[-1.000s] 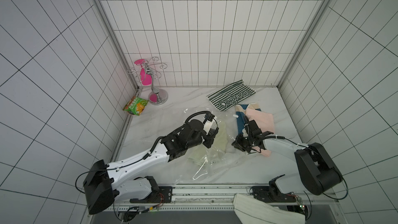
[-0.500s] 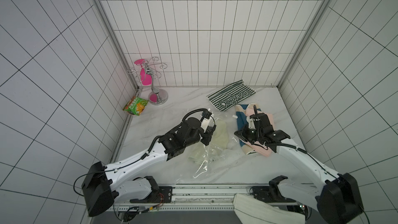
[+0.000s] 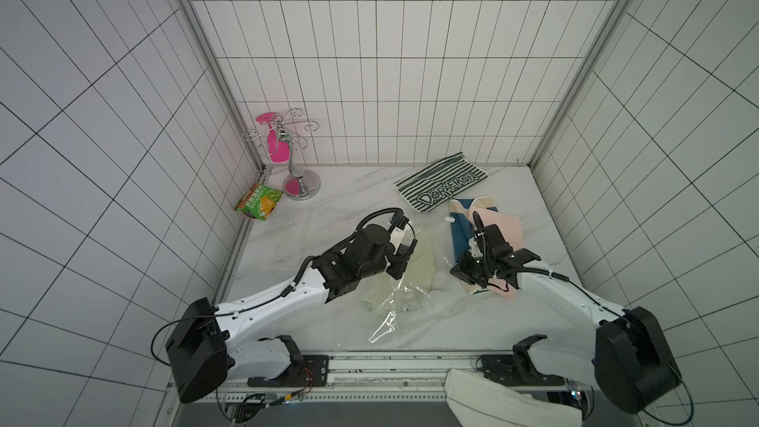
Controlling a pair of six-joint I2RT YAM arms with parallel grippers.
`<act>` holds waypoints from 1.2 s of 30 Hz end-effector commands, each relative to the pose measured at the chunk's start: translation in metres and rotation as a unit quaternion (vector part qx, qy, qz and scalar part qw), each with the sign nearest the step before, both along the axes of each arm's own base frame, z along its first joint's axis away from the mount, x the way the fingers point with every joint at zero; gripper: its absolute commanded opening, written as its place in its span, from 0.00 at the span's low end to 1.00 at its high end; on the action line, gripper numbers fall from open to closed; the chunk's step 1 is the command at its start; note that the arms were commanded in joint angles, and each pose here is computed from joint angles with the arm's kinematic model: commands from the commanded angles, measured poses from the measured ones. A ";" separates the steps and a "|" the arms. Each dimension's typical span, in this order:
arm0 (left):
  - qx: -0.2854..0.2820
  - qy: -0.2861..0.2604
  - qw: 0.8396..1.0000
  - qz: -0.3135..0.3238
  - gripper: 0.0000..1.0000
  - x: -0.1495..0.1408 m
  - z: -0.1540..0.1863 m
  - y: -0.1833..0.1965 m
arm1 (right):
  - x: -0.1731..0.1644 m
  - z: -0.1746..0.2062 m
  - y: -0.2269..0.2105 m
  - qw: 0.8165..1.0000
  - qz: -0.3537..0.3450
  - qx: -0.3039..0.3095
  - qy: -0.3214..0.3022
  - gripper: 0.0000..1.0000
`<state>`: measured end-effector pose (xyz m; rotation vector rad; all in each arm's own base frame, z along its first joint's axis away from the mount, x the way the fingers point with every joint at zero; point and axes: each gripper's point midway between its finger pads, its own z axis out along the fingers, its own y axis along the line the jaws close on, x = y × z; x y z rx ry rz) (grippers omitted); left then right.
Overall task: Place the folded towel into the vacuum bag
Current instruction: Adjust the towel in the vacuum bag.
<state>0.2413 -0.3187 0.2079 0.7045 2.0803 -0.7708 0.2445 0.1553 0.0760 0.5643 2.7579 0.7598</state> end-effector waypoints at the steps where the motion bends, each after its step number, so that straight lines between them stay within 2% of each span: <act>1: -0.010 0.008 1.000 -0.015 0.00 -0.002 0.002 -0.007 | 0.003 0.021 -0.014 0.998 0.020 -0.053 -0.017 0.30; 3: -0.017 0.016 1.000 -0.015 0.00 -0.002 0.000 -0.010 | 0.000 0.035 -0.016 0.996 0.042 -0.077 -0.016 0.39; 6: -0.027 0.019 0.999 -0.019 0.00 -0.004 -0.001 -0.016 | -0.005 0.048 0.001 0.995 0.069 -0.063 -0.021 0.42; 11: -0.025 0.019 0.999 -0.023 0.00 -0.005 -0.004 -0.022 | 0.005 0.039 0.071 0.992 0.073 0.088 -0.047 0.37; 12: -0.024 0.018 0.999 -0.023 0.00 -0.005 -0.004 -0.022 | 0.009 0.034 0.080 0.991 0.071 0.100 -0.045 0.36; 17: -0.018 0.017 0.999 -0.023 0.00 -0.006 -0.005 -0.021 | 0.014 0.000 0.109 0.991 0.063 0.115 -0.021 0.30; 24: -0.017 0.017 0.999 -0.029 0.00 -0.007 -0.009 -0.024 | 0.006 -0.040 0.127 0.989 0.032 0.140 0.026 0.24; 30: -0.014 0.021 0.999 -0.045 0.00 -0.014 -0.013 -0.036 | 0.004 -0.060 0.152 0.982 0.013 0.182 0.046 0.23; 36: -0.010 0.030 0.998 -0.050 0.00 -0.020 -0.020 -0.043 | 0.018 -0.077 0.162 0.977 -0.023 0.209 0.048 0.21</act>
